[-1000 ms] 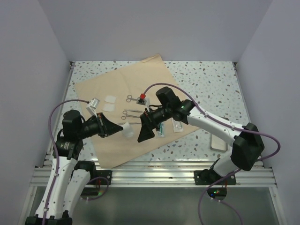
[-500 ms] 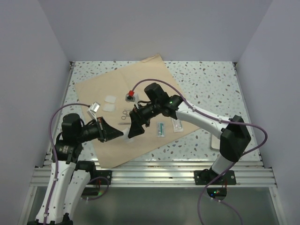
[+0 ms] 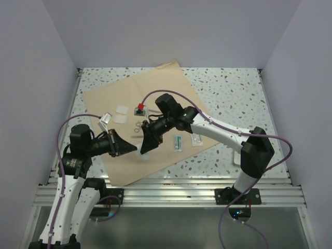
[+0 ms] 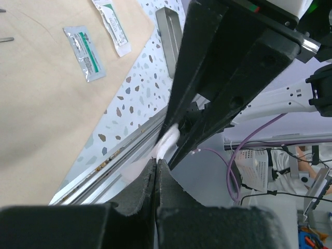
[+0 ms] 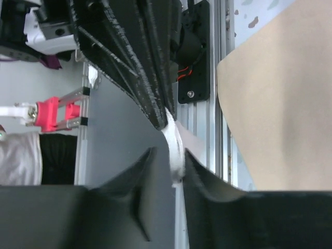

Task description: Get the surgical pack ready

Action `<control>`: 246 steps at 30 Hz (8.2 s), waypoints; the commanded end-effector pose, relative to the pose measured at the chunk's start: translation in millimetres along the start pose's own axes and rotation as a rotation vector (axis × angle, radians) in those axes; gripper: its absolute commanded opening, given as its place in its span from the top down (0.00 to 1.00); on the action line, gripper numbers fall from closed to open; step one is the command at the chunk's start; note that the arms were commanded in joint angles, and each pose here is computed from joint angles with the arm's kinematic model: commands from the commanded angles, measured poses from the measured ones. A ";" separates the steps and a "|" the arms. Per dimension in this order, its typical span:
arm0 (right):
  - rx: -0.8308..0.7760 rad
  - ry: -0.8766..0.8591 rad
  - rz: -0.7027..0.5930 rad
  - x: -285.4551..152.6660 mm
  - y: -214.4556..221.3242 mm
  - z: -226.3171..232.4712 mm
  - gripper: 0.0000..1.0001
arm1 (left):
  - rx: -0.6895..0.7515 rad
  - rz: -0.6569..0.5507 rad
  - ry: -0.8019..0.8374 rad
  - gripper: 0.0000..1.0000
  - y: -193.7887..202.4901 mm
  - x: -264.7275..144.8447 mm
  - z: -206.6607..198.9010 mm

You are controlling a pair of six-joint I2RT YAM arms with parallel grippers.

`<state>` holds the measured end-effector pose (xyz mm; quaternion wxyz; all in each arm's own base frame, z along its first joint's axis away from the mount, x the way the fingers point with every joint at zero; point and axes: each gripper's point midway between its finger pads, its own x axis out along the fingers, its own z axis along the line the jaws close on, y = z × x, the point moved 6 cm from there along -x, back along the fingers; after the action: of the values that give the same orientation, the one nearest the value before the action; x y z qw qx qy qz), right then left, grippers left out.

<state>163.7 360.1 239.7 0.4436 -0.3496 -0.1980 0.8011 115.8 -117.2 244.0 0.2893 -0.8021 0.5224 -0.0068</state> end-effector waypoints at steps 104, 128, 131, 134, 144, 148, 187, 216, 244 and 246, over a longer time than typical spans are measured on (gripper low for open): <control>1.647 1.334 -1.003 -341.3 267.7 -122.3 0.62 | 0.158 0.019 -1.058 0.02 -103.6 37.1 93.6; 1.061 1.310 -0.424 -285.2 114.8 -126.9 0.60 | -0.171 -0.069 -1.030 0.25 -121.5 44.8 147.4; 0.933 1.298 -0.406 -264.1 100.7 -114.6 0.58 | -0.221 -0.079 -1.012 0.26 -126.9 57.0 154.5; 0.849 1.205 -0.400 -245.8 90.4 -109.8 0.57 | -0.243 -0.063 -1.014 0.29 -130.6 67.0 166.7; 0.766 0.928 -0.278 -210.0 87.6 -79.2 0.53 | -0.308 -0.109 -0.983 0.37 -147.7 76.8 200.7; 0.771 0.933 -0.251 -209.8 98.9 -68.5 0.53 | -0.339 -0.121 -0.990 0.40 -153.4 75.3 218.5; 0.758 0.916 -0.188 -207.8 101.0 -75.6 0.51 | -0.279 -0.227 -0.921 1.00 -202.7 54.0 220.7; 0.762 0.917 -0.164 -206.1 104.0 -80.4 0.50 | -0.345 -0.337 -0.554 1.00 -258.1 104.4 216.6; 0.771 0.912 -0.146 -204.0 106.4 -85.3 0.50 | -0.448 -0.359 -0.665 1.00 -224.2 96.3 259.5; 0.771 0.910 -0.146 -203.7 106.3 -85.7 0.51 | -0.450 -0.354 -0.666 1.00 -224.4 97.4 262.8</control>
<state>237.8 129.6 191.3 0.6353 -0.4562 0.3030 0.5445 422.8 -22.9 102.8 0.2363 -0.8784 0.2562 0.3271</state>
